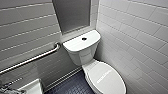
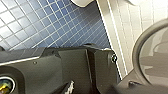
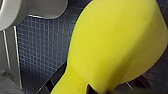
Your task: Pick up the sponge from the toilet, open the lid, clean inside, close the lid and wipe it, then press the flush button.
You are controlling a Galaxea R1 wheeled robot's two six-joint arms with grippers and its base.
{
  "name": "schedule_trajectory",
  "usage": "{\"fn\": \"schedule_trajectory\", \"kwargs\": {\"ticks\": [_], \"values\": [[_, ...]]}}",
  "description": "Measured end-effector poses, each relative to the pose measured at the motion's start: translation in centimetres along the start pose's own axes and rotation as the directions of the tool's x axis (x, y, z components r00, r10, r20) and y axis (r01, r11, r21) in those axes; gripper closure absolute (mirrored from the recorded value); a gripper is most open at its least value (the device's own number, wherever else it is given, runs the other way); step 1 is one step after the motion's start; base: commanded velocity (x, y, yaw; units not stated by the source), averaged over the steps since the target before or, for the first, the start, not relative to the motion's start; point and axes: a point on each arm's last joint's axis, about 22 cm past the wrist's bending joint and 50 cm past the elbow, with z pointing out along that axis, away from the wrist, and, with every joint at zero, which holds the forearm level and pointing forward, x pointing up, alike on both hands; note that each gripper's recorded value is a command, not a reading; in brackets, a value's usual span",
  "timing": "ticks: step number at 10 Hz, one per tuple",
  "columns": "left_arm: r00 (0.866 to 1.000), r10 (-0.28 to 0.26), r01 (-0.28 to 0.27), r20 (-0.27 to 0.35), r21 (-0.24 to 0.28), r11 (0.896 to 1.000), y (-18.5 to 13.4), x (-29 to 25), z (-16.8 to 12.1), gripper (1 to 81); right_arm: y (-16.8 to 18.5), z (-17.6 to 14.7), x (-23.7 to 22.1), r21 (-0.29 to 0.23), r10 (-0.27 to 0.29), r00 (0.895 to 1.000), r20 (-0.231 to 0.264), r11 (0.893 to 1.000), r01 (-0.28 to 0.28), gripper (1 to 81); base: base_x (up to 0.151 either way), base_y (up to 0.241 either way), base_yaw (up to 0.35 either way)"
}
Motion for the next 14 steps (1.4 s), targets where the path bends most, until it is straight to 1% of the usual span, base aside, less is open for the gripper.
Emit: {"fn": "schedule_trajectory", "kwargs": {"ticks": [1, 2, 3, 4, 5, 7, 8, 9, 10, 12, 13, 14], "values": [[1.000, 0.002, -0.002, -0.015, 0.004, 1.000, 0.1, 3.0, -0.5, 1.0, 1.4, 0.3, -1.7, -0.004, 0.004, 1.000, -0.003, 1.000, -0.004, 81.1, 0.000, 0.000, 0.000], [1.000, 0.001, -0.001, -0.028, 0.011, 1.000, 0.0, 5.6, -1.2, 1.0, 2.4, 0.4, -3.7, -0.006, 0.010, 1.000, 0.007, 1.000, -0.010, 81.1, 0.000, 0.000, 0.000], [0.999, -0.009, 0.010, -0.036, 0.015, 1.000, 0.0, 7.5, -1.9, 1.0, 2.9, 0.6, -6.5, 0.005, 0.017, 1.000, 0.026, 1.000, -0.017, 81.1, 0.000, 0.000, 0.000], [0.998, -0.022, 0.023, -0.052, 0.014, 1.000, 0.2, 9.8, -2.5, 1.0, 2.3, 1.2, -8.3, 0.031, 0.015, 0.999, 0.038, 0.999, -0.016, 81.1, 0.000, 0.000, 0.000], [0.997, -0.034, 0.035, -0.073, 0.007, 0.999, 0.8, 12.2, -2.9, 1.0, 1.8, 1.7, -8.9, 0.049, 0.014, 0.999, 0.040, 0.999, -0.016, 81.1, 0.000, 0.000, 0.000], [0.992, -0.061, 0.059, -0.108, -0.021, 0.998, 2.4, 16.3, -3.2, 1.0, 1.9, 2.0, -8.9, 0.052, 0.011, 1.000, 0.028, 0.999, -0.012, 81.1, 0.000, 0.000, 0.000], [0.992, -0.062, 0.057, -0.112, -0.042, 0.997, 3.7, 18.3, -2.2, 1.0, 2.0, 1.9, -9.4, 0.054, 0.020, 1.000, 0.024, 0.998, -0.021, 81.1, 0.000, 0.000, 0.000], [0.991, -0.056, 0.047, -0.118, -0.076, 0.996, 6.0, 20.1, -1.0, 1.0, 2.1, 1.9, -10.0, 0.055, 0.025, 0.999, 0.027, 0.998, -0.026, 81.1, 0.000, 0.000, 0.000], [0.991, -0.056, 0.045, -0.124, -0.095, 0.995, 7.3, 21.2, -0.2, 1.0, 2.1, 1.9, -10.1, 0.055, 0.021, 0.999, 0.028, 0.998, -0.022, 81.1, 0.000, 0.000, 0.000], [0.989, -0.073, 0.064, -0.125, -0.078, 0.995, 6.8, 22.5, 1.0, 1.0, 2.1, 2.3, -10.3, 0.058, 0.013, 1.000, 0.029, 0.998, -0.015, 81.1, 0.000, 0.000, 0.000], [0.989, -0.073, 0.062, -0.127, -0.089, 0.994, 7.8, 23.4, 2.0, 1.0, 1.8, 2.6, -10.8, 0.065, 0.015, 0.999, 0.034, 0.998, -0.018, 81.1, 0.000, 0.000, 0.000], [0.990, -0.075, 0.062, -0.123, -0.113, 0.992, 9.4, 24.3, 3.3, 1.0, 1.7, 2.9, -11.4, 0.066, 0.021, 0.999, 0.043, 0.998, -0.023, 81.1, 0.000, 0.000, 0.000]]}}
